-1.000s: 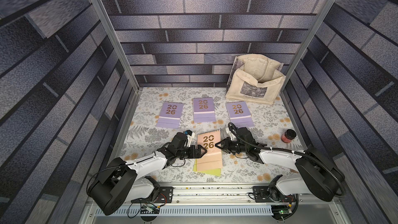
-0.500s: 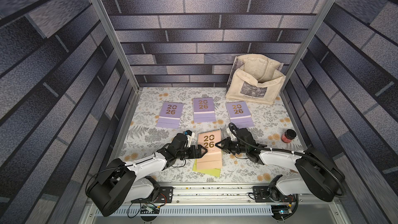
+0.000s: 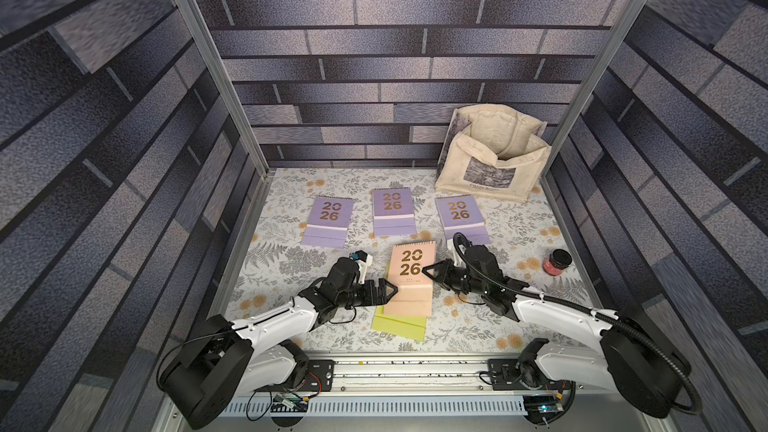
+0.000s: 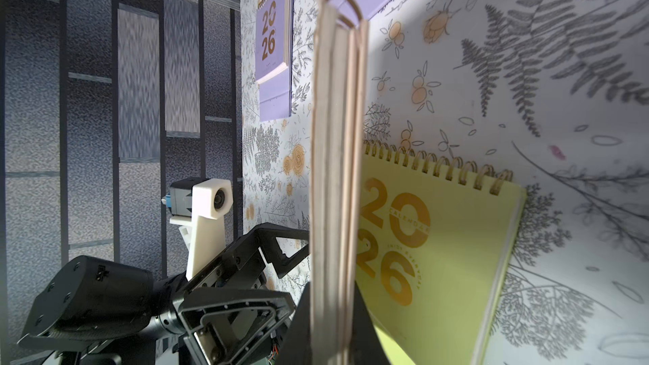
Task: Stack the calendars
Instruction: Place the calendar at the calendar.
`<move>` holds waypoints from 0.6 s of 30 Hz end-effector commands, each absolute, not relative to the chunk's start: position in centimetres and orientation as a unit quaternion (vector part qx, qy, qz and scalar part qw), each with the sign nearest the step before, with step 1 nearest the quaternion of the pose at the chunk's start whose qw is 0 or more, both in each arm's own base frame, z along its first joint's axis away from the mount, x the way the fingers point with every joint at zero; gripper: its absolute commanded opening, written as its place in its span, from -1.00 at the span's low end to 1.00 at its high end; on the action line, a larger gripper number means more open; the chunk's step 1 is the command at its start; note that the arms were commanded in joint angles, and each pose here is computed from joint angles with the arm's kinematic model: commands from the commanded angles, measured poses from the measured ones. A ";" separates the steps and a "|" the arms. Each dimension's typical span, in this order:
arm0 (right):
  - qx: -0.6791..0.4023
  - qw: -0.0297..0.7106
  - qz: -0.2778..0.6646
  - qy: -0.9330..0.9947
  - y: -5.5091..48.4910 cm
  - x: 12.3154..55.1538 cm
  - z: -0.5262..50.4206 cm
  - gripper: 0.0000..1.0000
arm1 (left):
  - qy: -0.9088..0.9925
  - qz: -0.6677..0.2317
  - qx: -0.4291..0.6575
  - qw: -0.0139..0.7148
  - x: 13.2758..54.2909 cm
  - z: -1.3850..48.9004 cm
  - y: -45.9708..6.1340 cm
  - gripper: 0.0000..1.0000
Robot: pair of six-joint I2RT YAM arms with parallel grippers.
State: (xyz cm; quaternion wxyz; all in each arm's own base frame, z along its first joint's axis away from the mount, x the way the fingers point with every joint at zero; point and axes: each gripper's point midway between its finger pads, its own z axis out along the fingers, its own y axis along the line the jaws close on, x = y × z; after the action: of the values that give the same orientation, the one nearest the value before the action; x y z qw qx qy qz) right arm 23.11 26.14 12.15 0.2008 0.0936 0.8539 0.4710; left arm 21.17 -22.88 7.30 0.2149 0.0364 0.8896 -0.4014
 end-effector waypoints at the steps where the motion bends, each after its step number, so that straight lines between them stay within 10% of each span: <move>1: 0.114 0.214 0.465 0.851 25.2 22.9 12.2 -1.00 | 0.882 -0.406 0.056 0.232 22.0 9.0 -22.9 1.00; 18: 0.131 0.203 0.483 0.842 25.7 20.4 10.6 -1.00 | 0.878 -0.420 0.068 0.220 24.0 8.5 -23.5 1.00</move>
State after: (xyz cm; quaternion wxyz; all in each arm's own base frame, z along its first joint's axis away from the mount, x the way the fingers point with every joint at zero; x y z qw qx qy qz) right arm 19.95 25.16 9.51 0.1861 0.1266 0.8576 0.4625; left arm 23.35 -22.73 7.52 0.2070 0.0434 0.8889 -0.4064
